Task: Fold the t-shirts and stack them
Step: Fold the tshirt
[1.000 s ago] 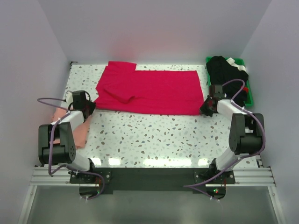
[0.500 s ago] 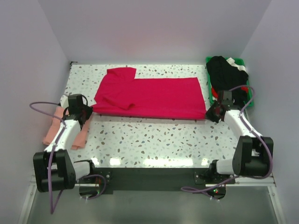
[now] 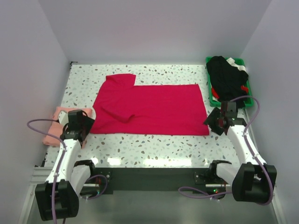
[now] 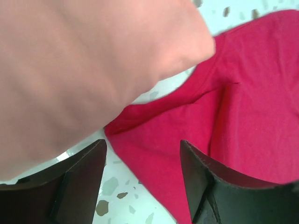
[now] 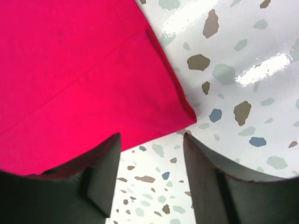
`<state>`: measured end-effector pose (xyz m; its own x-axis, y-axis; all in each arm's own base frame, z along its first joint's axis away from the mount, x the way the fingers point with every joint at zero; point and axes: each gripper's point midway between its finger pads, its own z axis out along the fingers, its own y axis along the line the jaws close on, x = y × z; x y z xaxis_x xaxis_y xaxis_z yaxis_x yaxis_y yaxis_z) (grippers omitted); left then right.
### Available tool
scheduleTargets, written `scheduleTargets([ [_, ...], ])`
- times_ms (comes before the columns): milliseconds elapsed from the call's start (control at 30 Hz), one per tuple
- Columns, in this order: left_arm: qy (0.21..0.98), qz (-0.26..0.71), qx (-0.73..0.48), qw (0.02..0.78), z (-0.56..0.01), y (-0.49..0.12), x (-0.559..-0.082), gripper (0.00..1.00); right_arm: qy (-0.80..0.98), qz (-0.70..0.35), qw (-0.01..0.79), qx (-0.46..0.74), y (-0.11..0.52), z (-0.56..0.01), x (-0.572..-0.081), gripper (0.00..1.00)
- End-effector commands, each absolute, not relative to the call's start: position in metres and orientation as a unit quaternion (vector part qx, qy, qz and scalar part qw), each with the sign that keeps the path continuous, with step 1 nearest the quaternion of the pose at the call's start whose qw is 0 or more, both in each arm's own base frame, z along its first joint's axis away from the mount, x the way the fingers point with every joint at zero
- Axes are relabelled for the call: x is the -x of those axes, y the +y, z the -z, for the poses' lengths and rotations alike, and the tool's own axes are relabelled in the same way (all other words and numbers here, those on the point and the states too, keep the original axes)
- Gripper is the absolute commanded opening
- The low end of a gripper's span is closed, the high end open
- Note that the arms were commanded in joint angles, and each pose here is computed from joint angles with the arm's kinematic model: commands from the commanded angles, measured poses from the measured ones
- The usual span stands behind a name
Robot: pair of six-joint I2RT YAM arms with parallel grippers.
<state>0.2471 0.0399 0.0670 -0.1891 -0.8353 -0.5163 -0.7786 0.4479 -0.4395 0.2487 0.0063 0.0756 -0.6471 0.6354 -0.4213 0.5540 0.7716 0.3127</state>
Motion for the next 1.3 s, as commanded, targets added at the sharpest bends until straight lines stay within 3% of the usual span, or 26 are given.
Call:
scheduleTargets([
  [0, 0.754, 0.052, 0.499, 0.424, -0.102, 0.046, -0.258, 0.7, 0.907, -0.08, 0.285, -0.301, 0.005, -0.092, -0.247, 0.62],
  [100, 0.754, 0.098, 0.441, 0.477, -0.132, 0.035, -0.277, 0.61, 0.901, -0.125, 0.324, -0.259, 0.019, -0.113, -0.258, 0.64],
  [267, 0.806, 0.14, 0.388, 0.424, -0.103, -0.001, -0.298, 0.44, 0.907, -0.136, 0.356, -0.178, 0.068, -0.137, -0.273, 0.64],
  [500, 0.829, 0.17, 0.336, 0.414, -0.09, -0.06, -0.33, 0.36, 0.907, -0.166, 0.363, -0.136, 0.109, -0.144, -0.293, 0.63],
  [733, 0.842, 0.175, 0.336, 0.385, -0.066, -0.082, -0.365, 0.33, 0.909, -0.179, 0.36, -0.11, 0.12, -0.144, -0.304, 0.63],
  [867, 0.835, 0.202, 0.325, 0.395, -0.079, -0.096, -0.395, 0.33, 0.907, -0.181, 0.368, -0.099, 0.122, -0.152, -0.309, 0.63],
  [1267, 0.846, 0.241, 0.278, 0.385, -0.076, -0.13, -0.461, 0.38, 0.911, -0.179, 0.363, -0.078, 0.128, -0.15, -0.322, 0.63],
])
